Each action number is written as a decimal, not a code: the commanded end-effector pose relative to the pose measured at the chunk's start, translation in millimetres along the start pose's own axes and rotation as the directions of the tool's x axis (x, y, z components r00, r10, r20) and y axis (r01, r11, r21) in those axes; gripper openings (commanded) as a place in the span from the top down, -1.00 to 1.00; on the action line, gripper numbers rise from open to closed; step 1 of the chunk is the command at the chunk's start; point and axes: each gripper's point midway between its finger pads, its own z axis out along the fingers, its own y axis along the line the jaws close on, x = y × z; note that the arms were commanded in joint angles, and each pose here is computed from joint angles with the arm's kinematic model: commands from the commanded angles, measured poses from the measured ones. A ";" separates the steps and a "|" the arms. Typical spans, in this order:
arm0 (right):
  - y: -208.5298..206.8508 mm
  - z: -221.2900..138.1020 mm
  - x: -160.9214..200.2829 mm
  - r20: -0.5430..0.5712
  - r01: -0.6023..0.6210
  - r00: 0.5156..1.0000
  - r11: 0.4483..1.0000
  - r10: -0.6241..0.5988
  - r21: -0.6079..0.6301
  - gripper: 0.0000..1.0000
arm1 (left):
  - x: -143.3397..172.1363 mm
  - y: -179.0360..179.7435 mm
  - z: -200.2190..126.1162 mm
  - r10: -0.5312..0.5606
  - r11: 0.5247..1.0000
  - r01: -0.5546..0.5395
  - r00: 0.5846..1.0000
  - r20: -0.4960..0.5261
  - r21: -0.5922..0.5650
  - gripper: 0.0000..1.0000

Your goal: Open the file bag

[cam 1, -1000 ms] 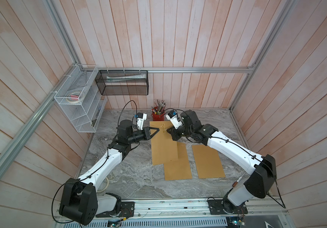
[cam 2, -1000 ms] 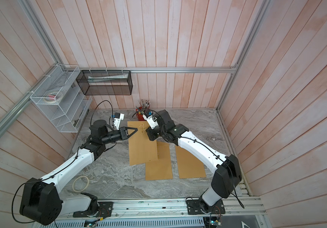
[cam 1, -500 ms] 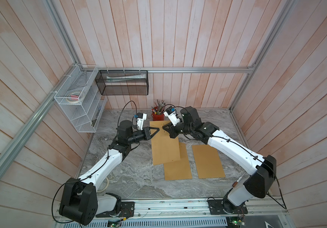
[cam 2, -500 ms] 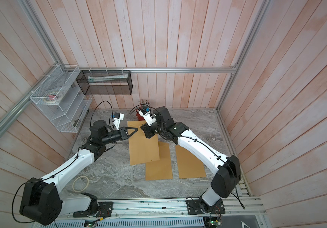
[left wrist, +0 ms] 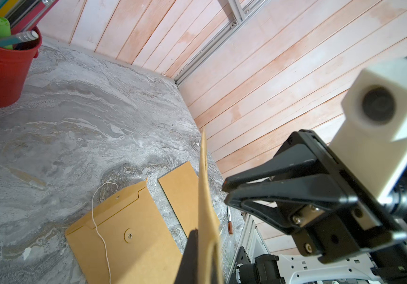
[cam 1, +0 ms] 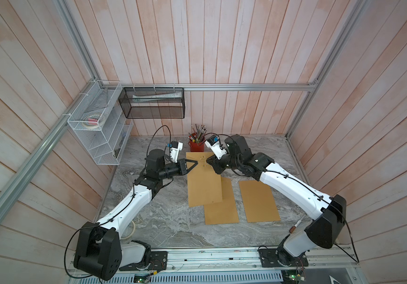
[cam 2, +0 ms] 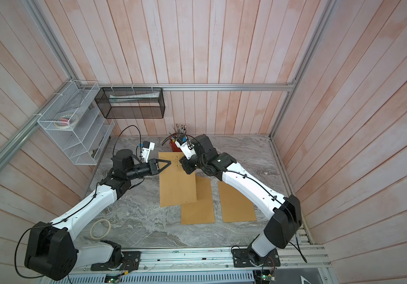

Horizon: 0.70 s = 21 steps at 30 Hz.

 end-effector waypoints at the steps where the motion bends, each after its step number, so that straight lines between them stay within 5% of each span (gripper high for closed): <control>1: -7.6 -7.6 15.7 -0.049 0.037 0.998 0.998 -0.034 0.044 0.74 | -8.9 -12.7 -2.6 0.052 0.998 -0.052 0.999 -0.015 0.019 1.00; 21: -5.0 2.0 29.8 -0.076 0.029 0.997 0.999 -0.028 0.017 0.58 | -10.9 -15.7 -2.2 0.053 0.998 -0.053 0.998 -0.020 0.027 1.00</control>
